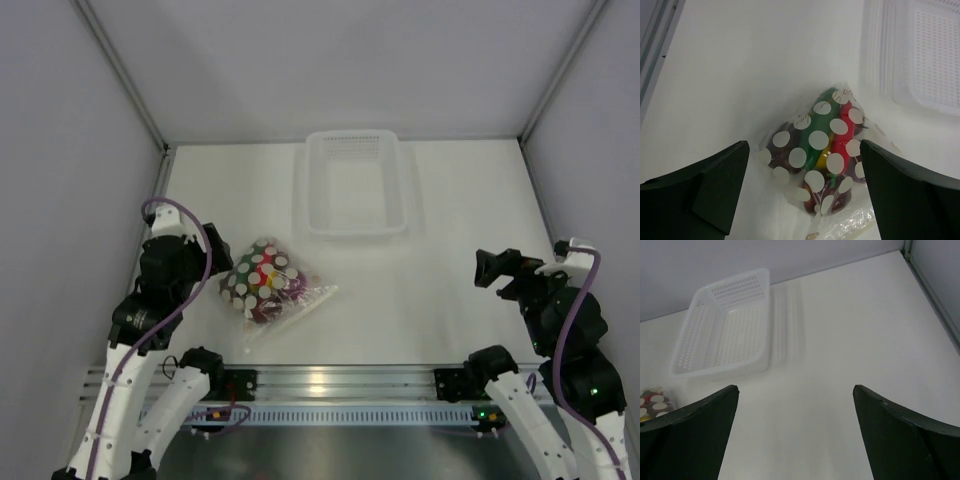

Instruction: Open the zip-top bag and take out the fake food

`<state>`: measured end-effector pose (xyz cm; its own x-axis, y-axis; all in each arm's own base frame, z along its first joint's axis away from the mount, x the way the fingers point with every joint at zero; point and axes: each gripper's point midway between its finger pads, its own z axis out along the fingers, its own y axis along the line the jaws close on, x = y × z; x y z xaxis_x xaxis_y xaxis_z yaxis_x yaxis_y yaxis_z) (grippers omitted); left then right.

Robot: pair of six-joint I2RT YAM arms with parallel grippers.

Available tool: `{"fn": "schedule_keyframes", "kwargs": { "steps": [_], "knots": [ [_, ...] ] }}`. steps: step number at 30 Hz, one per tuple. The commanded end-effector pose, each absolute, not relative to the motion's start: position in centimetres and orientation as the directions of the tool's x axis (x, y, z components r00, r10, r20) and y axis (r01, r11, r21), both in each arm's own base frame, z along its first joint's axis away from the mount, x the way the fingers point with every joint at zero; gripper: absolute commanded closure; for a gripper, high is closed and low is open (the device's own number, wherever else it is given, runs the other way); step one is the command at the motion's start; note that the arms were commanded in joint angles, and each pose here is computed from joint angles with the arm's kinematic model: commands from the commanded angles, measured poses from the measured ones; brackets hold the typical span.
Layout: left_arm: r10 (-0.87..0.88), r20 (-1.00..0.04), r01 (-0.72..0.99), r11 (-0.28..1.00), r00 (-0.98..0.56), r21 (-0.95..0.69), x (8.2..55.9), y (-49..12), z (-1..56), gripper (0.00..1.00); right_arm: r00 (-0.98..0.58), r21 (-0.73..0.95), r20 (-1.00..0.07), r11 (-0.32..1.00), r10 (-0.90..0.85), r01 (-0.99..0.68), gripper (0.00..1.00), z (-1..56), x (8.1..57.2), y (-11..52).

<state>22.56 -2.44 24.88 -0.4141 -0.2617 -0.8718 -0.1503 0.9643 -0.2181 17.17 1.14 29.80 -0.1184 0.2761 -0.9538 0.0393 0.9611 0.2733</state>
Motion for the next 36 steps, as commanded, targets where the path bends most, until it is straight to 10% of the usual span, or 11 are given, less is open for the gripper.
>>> {"fn": "schedule_keyframes", "kwargs": {
  "steps": [1, 21, 36],
  "knots": [
    [-0.274, -0.886, -0.166, 0.96, -0.374, -0.226, 23.2, -2.2, 25.7, 0.02, -0.103, 0.285, -0.951, 0.956, 0.291, 0.064, 0.01, 30.6, 17.2, 0.7],
    [0.074, -0.767, 0.003, 0.996, -0.637, 0.094, 28.8, -10.0, 20.2, 0.02, -0.276, 0.291, -0.921, 0.957, 0.276, -0.015, 0.01, 26.5, 18.7, 3.7],
    [0.527, -0.68, 0.28, 0.849, -0.51, 0.449, 22.1, -21.6, 14.2, 0.02, -0.309, 0.285, -0.918, 0.955, 0.247, -0.081, 0.0, 25.3, 18.9, 5.0]
  ]
}}
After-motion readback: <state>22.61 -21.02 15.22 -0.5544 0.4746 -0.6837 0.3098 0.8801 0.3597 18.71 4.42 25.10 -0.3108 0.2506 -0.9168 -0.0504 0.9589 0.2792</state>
